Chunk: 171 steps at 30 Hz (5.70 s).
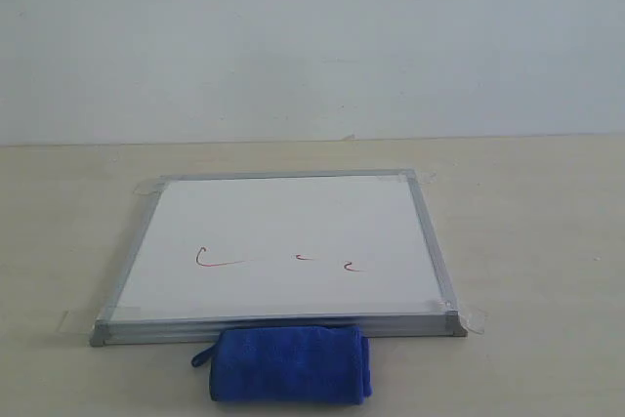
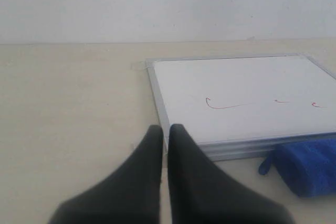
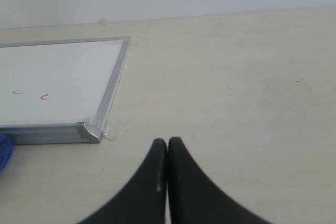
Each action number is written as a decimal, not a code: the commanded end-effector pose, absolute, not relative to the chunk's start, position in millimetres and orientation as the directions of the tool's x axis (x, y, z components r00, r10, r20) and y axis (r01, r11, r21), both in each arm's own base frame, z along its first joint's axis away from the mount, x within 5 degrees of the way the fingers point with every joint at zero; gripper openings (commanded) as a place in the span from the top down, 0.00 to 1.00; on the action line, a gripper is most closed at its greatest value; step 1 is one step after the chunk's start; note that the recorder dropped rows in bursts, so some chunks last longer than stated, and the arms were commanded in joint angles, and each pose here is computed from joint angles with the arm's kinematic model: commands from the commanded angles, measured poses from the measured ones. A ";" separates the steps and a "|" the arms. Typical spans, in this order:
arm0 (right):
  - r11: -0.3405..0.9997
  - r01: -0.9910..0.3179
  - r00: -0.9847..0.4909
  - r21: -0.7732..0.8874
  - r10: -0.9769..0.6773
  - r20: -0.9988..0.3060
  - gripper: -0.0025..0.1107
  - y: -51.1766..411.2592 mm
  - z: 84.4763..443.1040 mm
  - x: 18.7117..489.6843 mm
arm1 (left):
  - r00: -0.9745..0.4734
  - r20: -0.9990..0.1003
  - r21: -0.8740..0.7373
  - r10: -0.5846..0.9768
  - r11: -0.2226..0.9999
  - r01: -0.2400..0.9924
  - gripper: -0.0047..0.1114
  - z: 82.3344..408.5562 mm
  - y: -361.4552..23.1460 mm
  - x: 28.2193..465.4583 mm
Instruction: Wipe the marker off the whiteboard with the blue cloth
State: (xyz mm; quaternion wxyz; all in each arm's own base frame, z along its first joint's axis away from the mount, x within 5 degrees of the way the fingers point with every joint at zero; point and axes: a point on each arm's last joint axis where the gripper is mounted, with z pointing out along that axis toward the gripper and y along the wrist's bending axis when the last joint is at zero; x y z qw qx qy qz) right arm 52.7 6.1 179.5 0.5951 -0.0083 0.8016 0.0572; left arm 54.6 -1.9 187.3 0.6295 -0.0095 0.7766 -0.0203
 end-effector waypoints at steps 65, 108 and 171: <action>0.194 -0.981 -0.135 0.014 -0.624 -0.769 0.54 146.9 297.9 168.0 | -0.200 -0.979 -0.047 -0.043 0.999 0.015 0.93 187.2 -2.2 54.6; 0.023 -0.975 0.095 -0.223 -0.859 -0.502 0.38 252.6 127.1 254.8 | -0.200 -0.979 -0.047 -0.043 0.999 0.015 0.93 187.2 -2.2 54.6; 0.524 -0.850 -0.476 -0.056 -0.809 -0.344 0.98 228.9 112.5 350.6 | -0.200 -0.979 -0.047 -0.043 0.999 0.015 0.93 187.2 -2.2 54.6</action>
